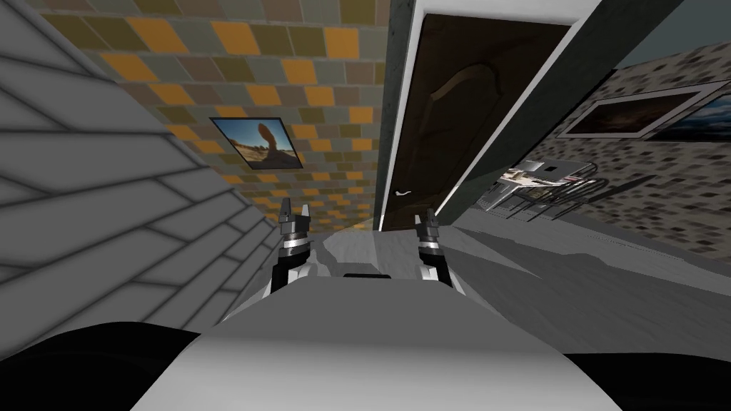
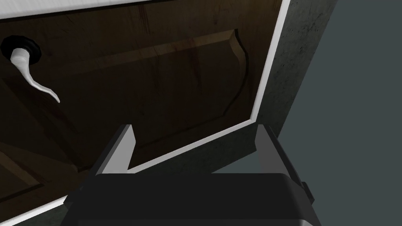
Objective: Pull the door open
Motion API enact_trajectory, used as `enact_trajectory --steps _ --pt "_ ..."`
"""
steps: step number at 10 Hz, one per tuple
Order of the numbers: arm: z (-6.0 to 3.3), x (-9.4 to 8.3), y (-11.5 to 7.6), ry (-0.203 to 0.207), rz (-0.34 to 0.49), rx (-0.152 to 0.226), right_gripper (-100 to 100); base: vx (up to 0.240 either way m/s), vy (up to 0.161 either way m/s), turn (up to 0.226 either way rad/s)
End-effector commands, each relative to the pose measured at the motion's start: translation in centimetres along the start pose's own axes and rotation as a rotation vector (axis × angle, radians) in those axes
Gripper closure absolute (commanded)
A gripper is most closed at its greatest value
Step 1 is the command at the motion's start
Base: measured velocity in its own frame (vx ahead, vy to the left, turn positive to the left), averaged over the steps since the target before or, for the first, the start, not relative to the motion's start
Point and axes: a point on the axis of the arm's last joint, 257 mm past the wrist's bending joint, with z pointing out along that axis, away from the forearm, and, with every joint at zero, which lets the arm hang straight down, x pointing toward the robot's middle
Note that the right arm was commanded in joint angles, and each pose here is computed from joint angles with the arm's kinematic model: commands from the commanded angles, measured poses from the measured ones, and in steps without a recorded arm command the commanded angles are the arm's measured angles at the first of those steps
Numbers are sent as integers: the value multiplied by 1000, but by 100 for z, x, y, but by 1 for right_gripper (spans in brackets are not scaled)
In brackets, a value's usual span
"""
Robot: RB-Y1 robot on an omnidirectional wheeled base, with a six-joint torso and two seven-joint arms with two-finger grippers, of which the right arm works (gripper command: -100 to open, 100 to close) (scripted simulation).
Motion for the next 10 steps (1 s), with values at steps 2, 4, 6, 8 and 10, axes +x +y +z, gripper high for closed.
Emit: enact_trajectory --steps 2,4,6,8,10 --pt "-26 -47 -218 4 -12 37 -100 109 -34 62" --pt "-54 -94 -391 5 -21 67 -100 92 -50 61" --pt "-86 -145 -560 7 -31 97 -100 91 -57 72" --pt "-122 -202 -729 7 -42 128 -100 93 -38 62" --pt "-161 -264 -893 7 -53 158 -100 100 -40 70"
